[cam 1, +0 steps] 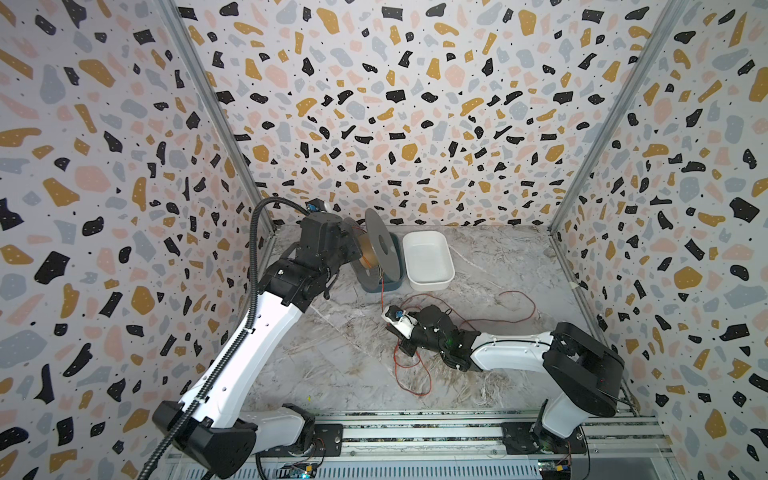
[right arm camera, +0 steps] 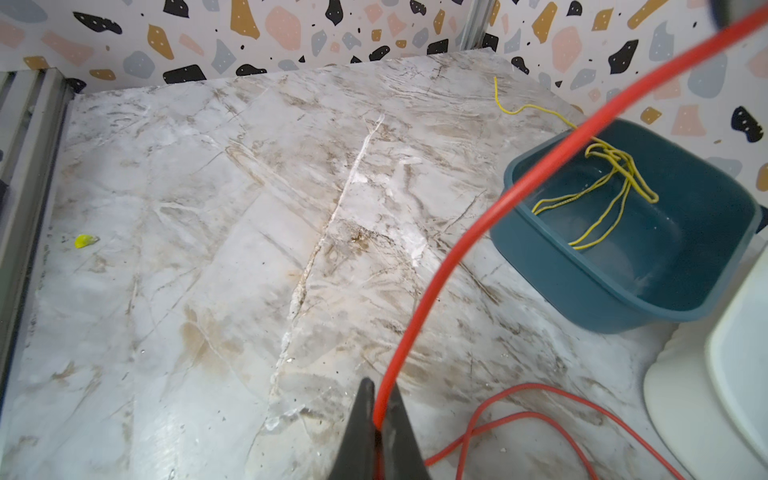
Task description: Wrap the cables
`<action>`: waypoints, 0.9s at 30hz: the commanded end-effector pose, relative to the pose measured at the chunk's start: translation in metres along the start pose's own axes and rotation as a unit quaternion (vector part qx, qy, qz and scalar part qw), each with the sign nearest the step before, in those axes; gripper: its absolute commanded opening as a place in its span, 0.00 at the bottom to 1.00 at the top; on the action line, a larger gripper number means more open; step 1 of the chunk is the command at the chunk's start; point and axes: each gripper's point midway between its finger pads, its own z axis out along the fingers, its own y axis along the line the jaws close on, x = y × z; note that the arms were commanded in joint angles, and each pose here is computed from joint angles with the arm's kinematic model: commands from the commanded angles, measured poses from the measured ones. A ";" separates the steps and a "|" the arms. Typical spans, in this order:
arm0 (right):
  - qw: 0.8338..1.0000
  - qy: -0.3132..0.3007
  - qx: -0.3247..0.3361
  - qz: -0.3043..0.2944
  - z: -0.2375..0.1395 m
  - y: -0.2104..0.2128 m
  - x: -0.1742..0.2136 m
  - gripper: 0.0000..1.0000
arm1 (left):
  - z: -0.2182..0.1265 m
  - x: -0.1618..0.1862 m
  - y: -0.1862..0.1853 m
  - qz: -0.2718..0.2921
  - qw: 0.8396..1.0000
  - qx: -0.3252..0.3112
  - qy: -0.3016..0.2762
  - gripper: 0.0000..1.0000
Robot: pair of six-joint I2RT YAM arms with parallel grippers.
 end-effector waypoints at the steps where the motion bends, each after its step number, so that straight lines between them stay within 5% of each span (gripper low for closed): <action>1: 0.999 -0.009 0.019 -0.039 -0.013 -0.002 -0.034 0.00 | -0.017 -0.048 -0.004 -0.046 0.993 0.015 -0.109 0.00; 14: 0.993 -0.054 0.055 -0.089 -0.052 -0.011 -0.121 0.00 | 0.009 -0.011 0.034 -0.028 0.993 -0.054 -0.099 0.00; 27: 0.985 -0.066 0.138 -0.085 -0.066 -0.056 -0.167 0.00 | 0.006 0.020 0.031 0.072 0.994 -0.069 -0.034 0.00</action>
